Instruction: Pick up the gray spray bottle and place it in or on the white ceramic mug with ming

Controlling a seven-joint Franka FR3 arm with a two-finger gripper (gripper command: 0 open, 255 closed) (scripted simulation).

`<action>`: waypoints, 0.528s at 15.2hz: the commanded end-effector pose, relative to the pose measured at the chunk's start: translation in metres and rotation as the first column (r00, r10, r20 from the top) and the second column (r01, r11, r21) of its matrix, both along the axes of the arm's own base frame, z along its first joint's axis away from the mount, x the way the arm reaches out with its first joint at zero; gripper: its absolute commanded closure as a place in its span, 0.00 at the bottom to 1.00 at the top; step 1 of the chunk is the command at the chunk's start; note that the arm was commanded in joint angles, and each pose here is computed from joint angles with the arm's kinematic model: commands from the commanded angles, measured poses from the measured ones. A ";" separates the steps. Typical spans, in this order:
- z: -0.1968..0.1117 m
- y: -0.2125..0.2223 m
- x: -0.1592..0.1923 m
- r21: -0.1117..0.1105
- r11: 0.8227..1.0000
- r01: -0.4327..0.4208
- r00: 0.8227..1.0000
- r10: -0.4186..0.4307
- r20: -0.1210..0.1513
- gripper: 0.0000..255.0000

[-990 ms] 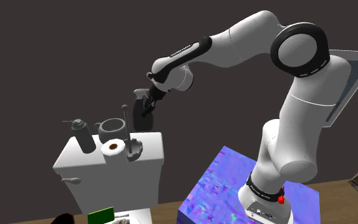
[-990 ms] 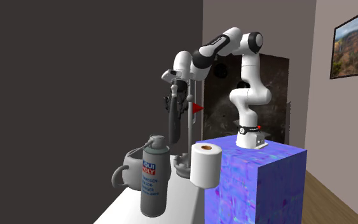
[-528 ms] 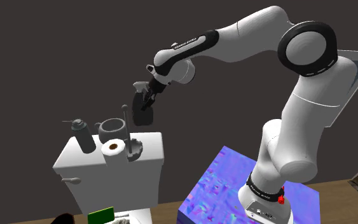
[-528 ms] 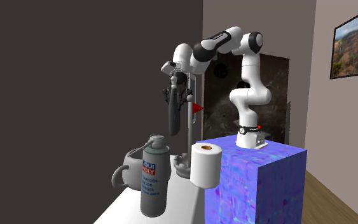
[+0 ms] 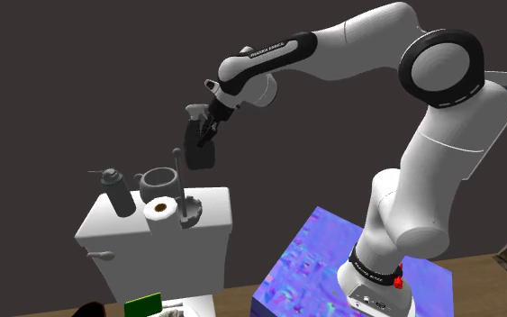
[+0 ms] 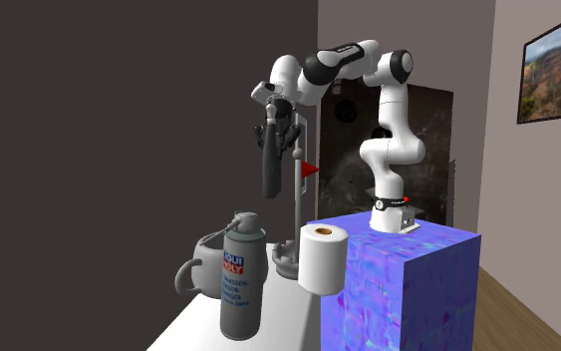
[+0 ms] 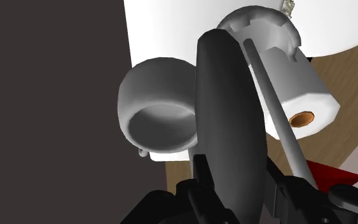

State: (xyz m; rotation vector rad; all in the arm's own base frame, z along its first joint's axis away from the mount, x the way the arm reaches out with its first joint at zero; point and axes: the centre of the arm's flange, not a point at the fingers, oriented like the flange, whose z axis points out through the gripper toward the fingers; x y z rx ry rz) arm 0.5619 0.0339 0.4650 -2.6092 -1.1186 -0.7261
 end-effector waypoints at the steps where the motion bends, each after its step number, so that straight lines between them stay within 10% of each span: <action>1: 0.001 0.009 0.017 0.000 1.000 0.000 1.000 0.000 -0.001 1.00; 8: -0.003 0.051 0.100 0.000 1.000 0.000 1.000 0.000 -0.001 1.00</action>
